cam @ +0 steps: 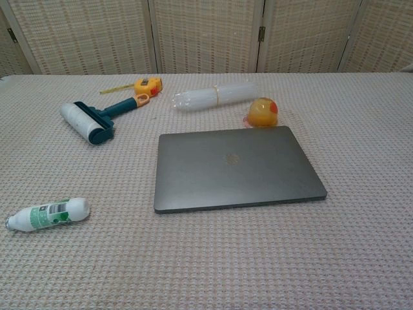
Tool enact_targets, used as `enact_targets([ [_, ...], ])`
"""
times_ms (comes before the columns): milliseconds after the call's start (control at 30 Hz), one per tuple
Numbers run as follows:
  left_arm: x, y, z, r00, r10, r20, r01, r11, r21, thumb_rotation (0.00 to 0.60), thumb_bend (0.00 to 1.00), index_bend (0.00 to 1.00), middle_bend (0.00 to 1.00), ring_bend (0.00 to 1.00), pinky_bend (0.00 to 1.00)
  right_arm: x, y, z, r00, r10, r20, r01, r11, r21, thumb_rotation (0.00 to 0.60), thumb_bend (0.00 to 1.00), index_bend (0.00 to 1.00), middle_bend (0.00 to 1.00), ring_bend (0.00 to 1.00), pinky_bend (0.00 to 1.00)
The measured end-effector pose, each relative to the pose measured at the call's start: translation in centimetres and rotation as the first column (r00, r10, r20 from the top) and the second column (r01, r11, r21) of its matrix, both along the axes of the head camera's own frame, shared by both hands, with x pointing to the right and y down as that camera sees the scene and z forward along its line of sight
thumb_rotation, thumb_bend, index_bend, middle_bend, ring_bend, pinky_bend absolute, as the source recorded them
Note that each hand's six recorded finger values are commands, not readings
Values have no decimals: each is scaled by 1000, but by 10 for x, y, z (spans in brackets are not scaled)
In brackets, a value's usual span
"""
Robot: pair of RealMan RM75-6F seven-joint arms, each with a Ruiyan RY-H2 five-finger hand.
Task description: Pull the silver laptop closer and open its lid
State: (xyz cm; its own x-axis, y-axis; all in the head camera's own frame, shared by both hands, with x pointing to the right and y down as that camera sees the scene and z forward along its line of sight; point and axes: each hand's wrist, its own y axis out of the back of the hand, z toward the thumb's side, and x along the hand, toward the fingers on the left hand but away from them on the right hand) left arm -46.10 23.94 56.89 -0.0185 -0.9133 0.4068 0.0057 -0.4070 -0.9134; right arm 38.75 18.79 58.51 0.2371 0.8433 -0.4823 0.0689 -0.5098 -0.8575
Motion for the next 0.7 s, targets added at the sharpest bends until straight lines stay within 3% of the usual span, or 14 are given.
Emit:
enact_targets([
  [200,4,-1,-2,1000,16,-11,-16,1000,8,600,317,114,95,97,0,-46,-24,25,990,-113,81,121,987,-106,600,875,0,43,98,0],
  [467,8,0,-4,999,31,-22,-30,999,10,600,318,116,98,96,0,-128,-64,59,955,-208,210,259,933,-252,600,931,0,146,100,0],
  [700,7,2,-3,999,29,-21,-29,1000,3,600,318,120,99,97,0,-193,-102,93,943,-230,240,308,878,-366,600,956,0,166,95,0],
])
